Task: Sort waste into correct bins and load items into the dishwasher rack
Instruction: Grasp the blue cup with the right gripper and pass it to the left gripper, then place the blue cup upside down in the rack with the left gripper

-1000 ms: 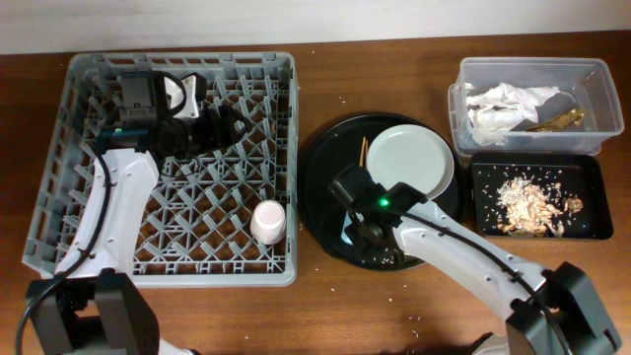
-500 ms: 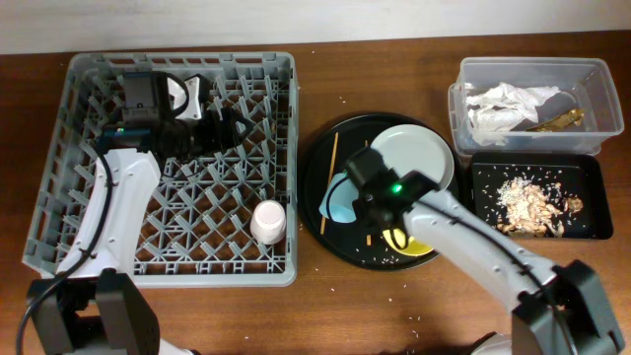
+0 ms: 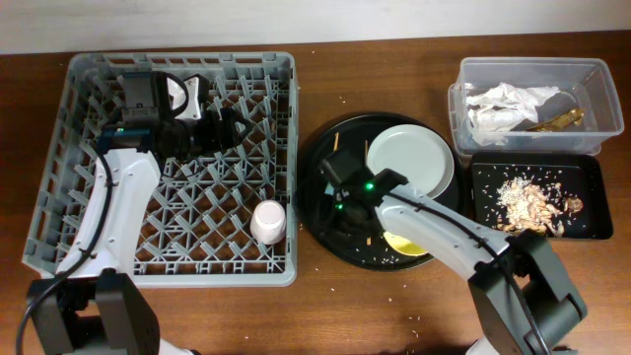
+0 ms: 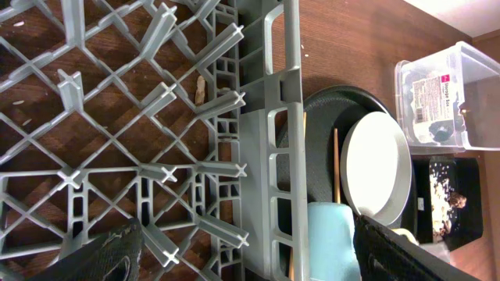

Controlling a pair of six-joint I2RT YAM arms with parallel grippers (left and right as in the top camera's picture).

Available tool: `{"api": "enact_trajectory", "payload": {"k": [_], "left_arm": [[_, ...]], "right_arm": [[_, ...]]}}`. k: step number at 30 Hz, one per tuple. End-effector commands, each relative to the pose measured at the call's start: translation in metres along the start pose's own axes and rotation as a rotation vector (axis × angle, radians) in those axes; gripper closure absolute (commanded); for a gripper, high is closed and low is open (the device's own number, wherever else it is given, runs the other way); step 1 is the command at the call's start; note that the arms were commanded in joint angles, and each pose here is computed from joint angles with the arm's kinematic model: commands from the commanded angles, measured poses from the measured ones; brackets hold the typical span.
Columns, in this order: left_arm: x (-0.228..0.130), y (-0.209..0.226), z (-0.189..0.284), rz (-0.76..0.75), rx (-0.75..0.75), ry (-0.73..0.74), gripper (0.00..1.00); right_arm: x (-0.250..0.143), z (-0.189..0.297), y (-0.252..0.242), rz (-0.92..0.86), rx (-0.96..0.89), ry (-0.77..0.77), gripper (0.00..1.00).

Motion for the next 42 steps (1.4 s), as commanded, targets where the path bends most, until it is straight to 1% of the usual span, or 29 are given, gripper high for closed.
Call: {"api": "enact_trajectory", "payload": {"k": [1, 7, 9, 11, 12, 14, 15, 18, 19, 20, 22, 23, 24, 25, 26, 28, 30, 31, 32, 34, 36, 42], "left_arm": [[-0.001, -0.001, 0.000, -0.023, 0.002, 0.002, 0.15], [-0.001, -0.001, 0.000, -0.023, 0.002, 0.002, 0.15], [-0.001, -0.001, 0.000, -0.023, 0.002, 0.002, 0.15], [-0.002, -0.002, -0.001, -0.024, 0.000, 0.004, 0.15], [-0.002, -0.004, -0.002, -0.029, -0.002, 0.007, 0.15], [-0.004, -0.007, -0.003, -0.035, -0.006, 0.011, 0.15], [-0.004, -0.009, -0.004, -0.039, -0.008, 0.014, 0.15], [-0.005, -0.010, -0.005, -0.040, -0.009, 0.015, 0.15], [-0.005, -0.010, -0.005, -0.041, -0.009, 0.015, 0.15], [-0.004, -0.010, -0.004, -0.041, -0.009, 0.014, 0.15], [-0.005, -0.011, -0.004, -0.041, -0.023, 0.017, 0.15], [-0.006, -0.017, -0.004, -0.041, -0.069, 0.027, 0.15], [-0.007, -0.025, -0.002, -0.052, -0.145, 0.038, 0.14], [-0.009, -0.038, 0.003, -0.087, -0.265, 0.051, 0.14], [-0.010, -0.055, 0.013, -0.130, -0.433, 0.059, 0.09], [-0.012, -0.075, 0.025, -0.152, -0.617, 0.071, 0.07], [-0.013, -0.089, 0.037, -0.169, -0.751, 0.082, 0.02], [-0.013, -0.097, 0.046, -0.189, -0.843, 0.082, 0.01], [-0.013, -0.102, 0.055, -0.207, -0.920, 0.083, 0.01], [-0.014, -0.110, 0.066, -0.236, -1.021, 0.089, 0.01], [-0.014, -0.111, 0.068, -0.245, -1.038, 0.087, 0.01], [-0.014, -0.112, 0.068, -0.248, -1.039, 0.086, 0.01]], "right_arm": [[0.024, 0.004, -0.013, -0.065, -0.031, -0.090, 0.45], [0.069, 0.019, -0.043, -0.188, -0.003, -0.184, 0.45], [0.077, 0.021, -0.041, -0.188, 0.021, -0.215, 0.46], [0.084, 0.023, -0.035, -0.166, 0.052, -0.247, 0.58], [0.086, 0.022, -0.034, -0.164, 0.056, -0.256, 0.73], [0.090, 0.022, -0.036, -0.165, 0.040, -0.280, 0.90], [0.091, 0.022, -0.036, -0.147, 0.038, -0.287, 0.96], [0.091, 0.023, -0.032, -0.056, 0.055, -0.279, 0.96], [0.090, 0.027, -0.024, 0.003, 0.093, -0.268, 0.96], [0.091, 0.046, -0.004, 0.120, 0.185, -0.265, 0.96], [0.091, 0.088, 0.017, 0.248, 0.304, -0.289, 0.96], [0.091, 0.119, 0.024, 0.311, 0.383, -0.315, 0.96], [0.090, 0.145, 0.028, 0.376, 0.478, -0.339, 0.96], [0.088, 0.169, 0.034, 0.460, 0.594, -0.362, 0.96], [0.085, 0.194, 0.043, 0.569, 0.761, -0.378, 0.96], [0.078, 0.216, 0.061, 0.733, 0.954, -0.381, 0.96], [0.075, 0.217, 0.070, 0.778, 0.981, -0.389, 0.96], [0.073, 0.219, 0.074, 0.796, 0.999, -0.388, 0.96], [0.071, 0.220, 0.075, 0.809, 1.010, -0.389, 0.96], [0.069, 0.221, 0.078, 0.825, 1.024, -0.384, 0.96], [0.061, 0.223, 0.086, 0.880, 1.083, -0.355, 0.96], [0.042, 0.209, 0.115, 1.000, 1.152, -0.317, 0.96]]}}
Point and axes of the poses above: each gripper's point midway between its finger pads, its own z axis back along the fingers, its own y axis along the line the jaws close on, x = y × z, the point moved 4 cm from there along z, back along the fingers
